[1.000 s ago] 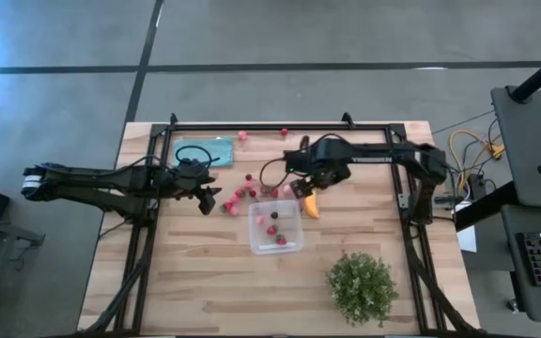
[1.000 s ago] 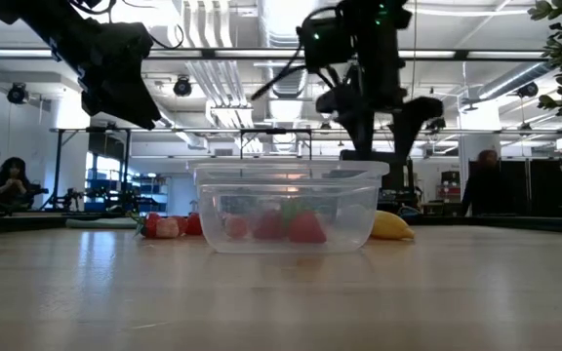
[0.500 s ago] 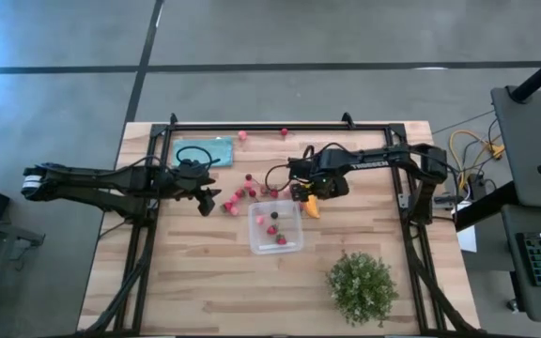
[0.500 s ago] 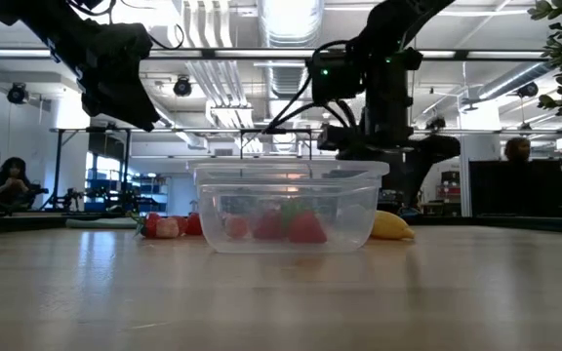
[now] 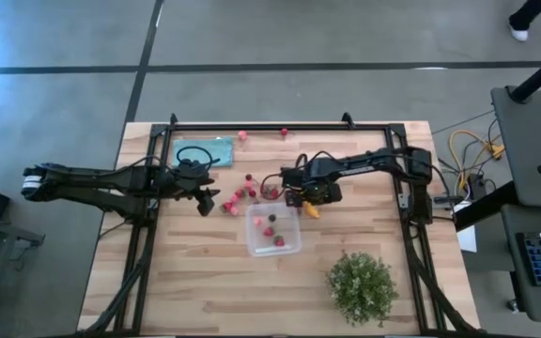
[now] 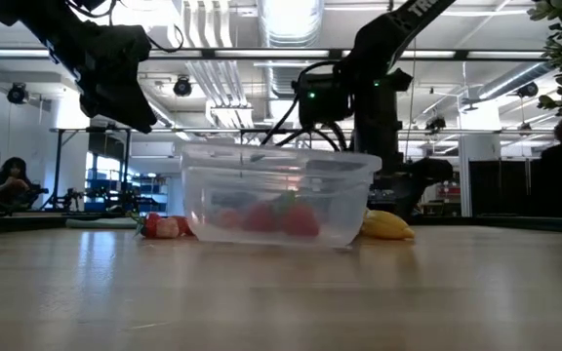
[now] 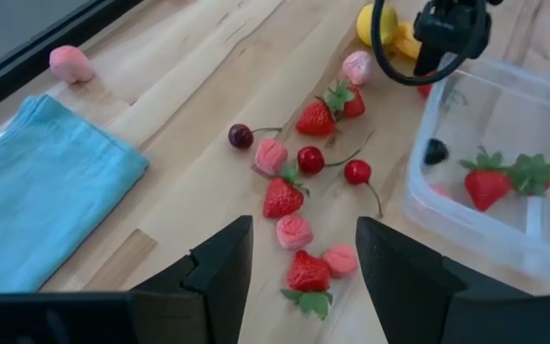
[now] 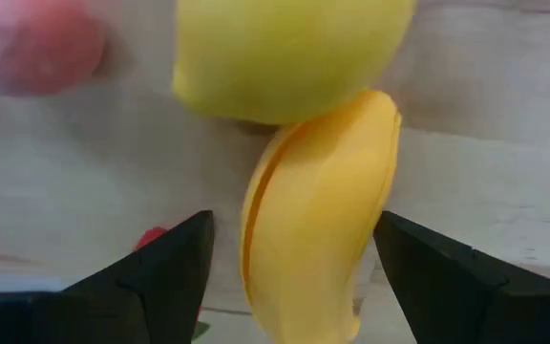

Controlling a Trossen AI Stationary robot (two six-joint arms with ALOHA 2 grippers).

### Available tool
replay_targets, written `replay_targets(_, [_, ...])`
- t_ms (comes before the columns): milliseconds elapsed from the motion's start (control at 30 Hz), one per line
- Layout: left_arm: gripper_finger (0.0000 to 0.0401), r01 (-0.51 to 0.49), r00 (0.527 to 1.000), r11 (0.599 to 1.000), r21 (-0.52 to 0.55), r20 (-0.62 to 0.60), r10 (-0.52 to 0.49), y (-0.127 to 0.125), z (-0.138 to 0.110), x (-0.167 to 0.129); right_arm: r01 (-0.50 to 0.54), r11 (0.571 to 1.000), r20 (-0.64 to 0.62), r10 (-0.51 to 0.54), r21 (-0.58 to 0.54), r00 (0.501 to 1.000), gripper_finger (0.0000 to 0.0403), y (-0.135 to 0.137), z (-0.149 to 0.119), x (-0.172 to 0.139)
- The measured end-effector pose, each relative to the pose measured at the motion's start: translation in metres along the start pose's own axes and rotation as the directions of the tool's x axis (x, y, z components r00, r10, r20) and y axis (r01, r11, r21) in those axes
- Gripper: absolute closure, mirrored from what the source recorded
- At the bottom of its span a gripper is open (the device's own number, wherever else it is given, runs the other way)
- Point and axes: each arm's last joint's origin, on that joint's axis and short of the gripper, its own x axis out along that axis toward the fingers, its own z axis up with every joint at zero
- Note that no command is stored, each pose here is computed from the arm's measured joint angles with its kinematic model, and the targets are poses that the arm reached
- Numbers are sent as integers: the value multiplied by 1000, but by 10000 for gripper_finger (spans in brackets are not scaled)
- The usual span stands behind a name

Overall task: Pick and placing Produce into tupperware
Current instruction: Put the yellow banana into the transparent bin

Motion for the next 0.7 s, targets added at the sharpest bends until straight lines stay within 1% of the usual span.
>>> replay_targets(133, [228, 0, 1000, 1000, -1, -1, 0, 0, 0, -1, 28, 998, -9, -28, -54, 1000, 134, 7, 3, 0])
replay_targets(267, [228, 1, 1000, 1000, -1, 0, -1, 0, 0, -1, 81, 991, 54, -75, -104, 996, 148, 11, 5, -7])
replay_targets(400, [228, 0, 1000, 1000, 0, -3, 0, 0, 0, 0, 85, 991, 68, -78, -103, 995, 167, 11, 7, -10])
replay_targets(567, [228, -1, 1000, 1000, 0, -4, 1, 0, 0, 0, 100, 990, 30, -97, -100, 995, 193, 7, 5, -5])
replay_targets(700, [228, -2, 1000, 1000, -1, -3, 2, 0, 0, 0, 106, 990, 20, -105, -97, 994, 206, 4, 4, -2])
